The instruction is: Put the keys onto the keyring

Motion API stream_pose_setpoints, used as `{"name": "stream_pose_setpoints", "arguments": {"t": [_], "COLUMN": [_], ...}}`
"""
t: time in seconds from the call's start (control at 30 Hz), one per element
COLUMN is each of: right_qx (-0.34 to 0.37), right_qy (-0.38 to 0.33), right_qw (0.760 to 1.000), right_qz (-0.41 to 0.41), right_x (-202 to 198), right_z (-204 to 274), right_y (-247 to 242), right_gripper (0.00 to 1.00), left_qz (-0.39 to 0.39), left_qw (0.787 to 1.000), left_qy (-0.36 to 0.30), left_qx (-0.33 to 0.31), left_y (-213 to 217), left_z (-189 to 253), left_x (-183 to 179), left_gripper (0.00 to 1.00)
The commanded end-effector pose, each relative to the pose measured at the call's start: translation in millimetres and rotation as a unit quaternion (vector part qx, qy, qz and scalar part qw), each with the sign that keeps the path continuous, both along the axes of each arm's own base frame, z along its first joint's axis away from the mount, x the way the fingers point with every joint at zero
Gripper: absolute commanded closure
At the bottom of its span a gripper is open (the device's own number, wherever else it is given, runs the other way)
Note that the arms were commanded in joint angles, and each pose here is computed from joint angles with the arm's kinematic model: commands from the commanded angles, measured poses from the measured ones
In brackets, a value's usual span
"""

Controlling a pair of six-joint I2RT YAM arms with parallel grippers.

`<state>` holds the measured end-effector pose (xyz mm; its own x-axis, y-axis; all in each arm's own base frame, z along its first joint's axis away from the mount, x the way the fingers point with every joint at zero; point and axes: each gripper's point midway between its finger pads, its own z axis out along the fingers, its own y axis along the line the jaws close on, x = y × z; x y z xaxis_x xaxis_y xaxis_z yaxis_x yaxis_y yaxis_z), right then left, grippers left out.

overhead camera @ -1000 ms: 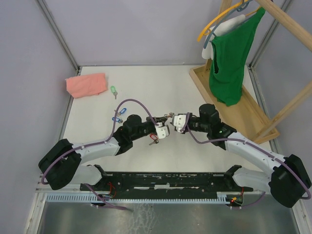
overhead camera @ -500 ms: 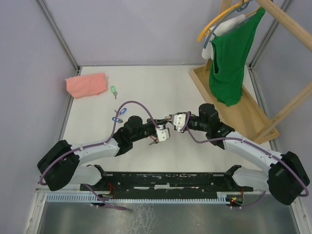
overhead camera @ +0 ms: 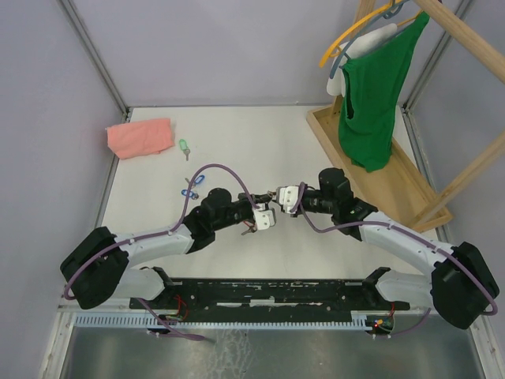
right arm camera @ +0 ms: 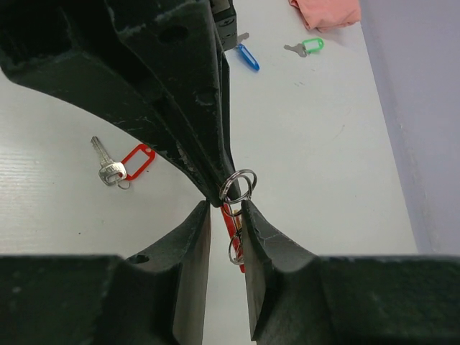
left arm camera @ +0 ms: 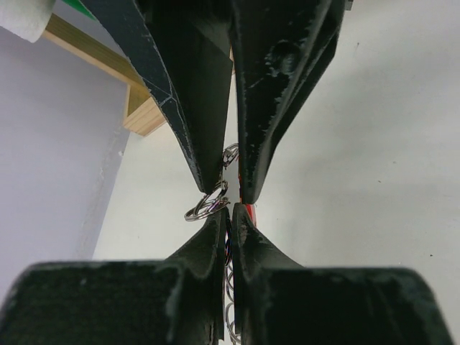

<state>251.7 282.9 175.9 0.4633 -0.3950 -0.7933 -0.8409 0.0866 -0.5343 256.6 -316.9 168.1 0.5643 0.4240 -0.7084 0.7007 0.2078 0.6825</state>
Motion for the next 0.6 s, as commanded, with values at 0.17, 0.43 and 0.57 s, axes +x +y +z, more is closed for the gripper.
{"name": "stream_pose_setpoints", "arguments": {"t": [0.17,0.43,0.57], "right_qx": [0.045,0.074,0.111], "right_qy": [-0.029,0.001,0.022], "right_qw": [0.998,0.995,0.988], "right_qz": [-0.038,-0.071,-0.108], "right_x": [13.4,18.3,26.6], "right_z": [39.2,43.2,51.2], "right_y": [0.5,-0.5,-2.3], "right_gripper": [0.79,0.85,0.83], "left_qz": [0.006,0.009,0.023], "left_qw": [0.999,0.999,0.998], "left_qy": [-0.039,-0.033,-0.035], "left_qx": [-0.019,-0.028,-0.037], "left_y": [-0.7,0.4,3.8], "left_z": [23.9,25.0,26.3], "left_x": [2.2,0.7,3.1], "left_gripper": [0.97,0.97,0.97]}}
